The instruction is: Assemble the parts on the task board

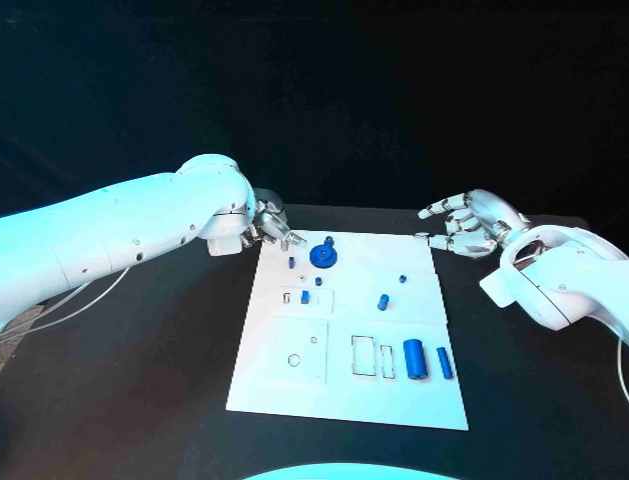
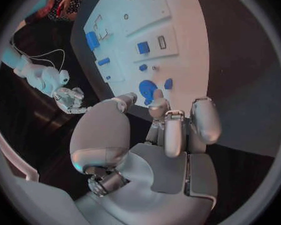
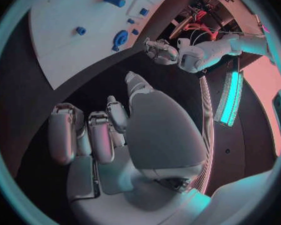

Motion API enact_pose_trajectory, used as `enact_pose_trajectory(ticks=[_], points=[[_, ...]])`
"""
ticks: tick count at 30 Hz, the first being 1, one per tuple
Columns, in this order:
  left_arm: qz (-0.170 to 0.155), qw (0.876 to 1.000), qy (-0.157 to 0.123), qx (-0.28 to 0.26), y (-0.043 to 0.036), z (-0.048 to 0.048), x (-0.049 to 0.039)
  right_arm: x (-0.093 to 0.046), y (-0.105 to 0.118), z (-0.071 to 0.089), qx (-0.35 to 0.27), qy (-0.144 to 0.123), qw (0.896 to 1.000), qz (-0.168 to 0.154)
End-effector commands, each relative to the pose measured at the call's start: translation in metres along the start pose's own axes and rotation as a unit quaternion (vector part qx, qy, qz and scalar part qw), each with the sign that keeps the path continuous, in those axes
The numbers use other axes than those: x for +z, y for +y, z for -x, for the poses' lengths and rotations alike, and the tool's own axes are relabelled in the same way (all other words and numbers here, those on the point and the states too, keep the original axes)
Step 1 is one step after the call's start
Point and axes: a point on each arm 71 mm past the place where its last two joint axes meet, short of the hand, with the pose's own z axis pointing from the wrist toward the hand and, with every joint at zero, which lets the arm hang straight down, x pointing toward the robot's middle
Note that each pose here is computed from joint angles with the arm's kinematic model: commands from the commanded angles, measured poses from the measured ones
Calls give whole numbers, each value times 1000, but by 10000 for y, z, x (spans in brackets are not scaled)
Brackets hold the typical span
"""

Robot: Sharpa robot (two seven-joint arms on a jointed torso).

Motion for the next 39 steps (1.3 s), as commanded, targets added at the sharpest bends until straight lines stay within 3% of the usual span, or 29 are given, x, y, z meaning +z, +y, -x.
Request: enact_pose_trajectory(ticks=[1, 8, 23, 39], points=[[1, 1000, -11, -4, 14, 73, 41, -3, 11, -6, -4, 3, 1000, 8], [14, 1000, -9, -4, 31, 112, 144, -7, 13, -6, -4, 3, 1000, 8], [39, 999, 26, -10, 101, -12, 364, -7, 21, -11, -4, 3, 1000, 10], [35, 998, 48, -15, 105, -127, 445, 1, 34, 5, -2, -9, 1000, 19]])
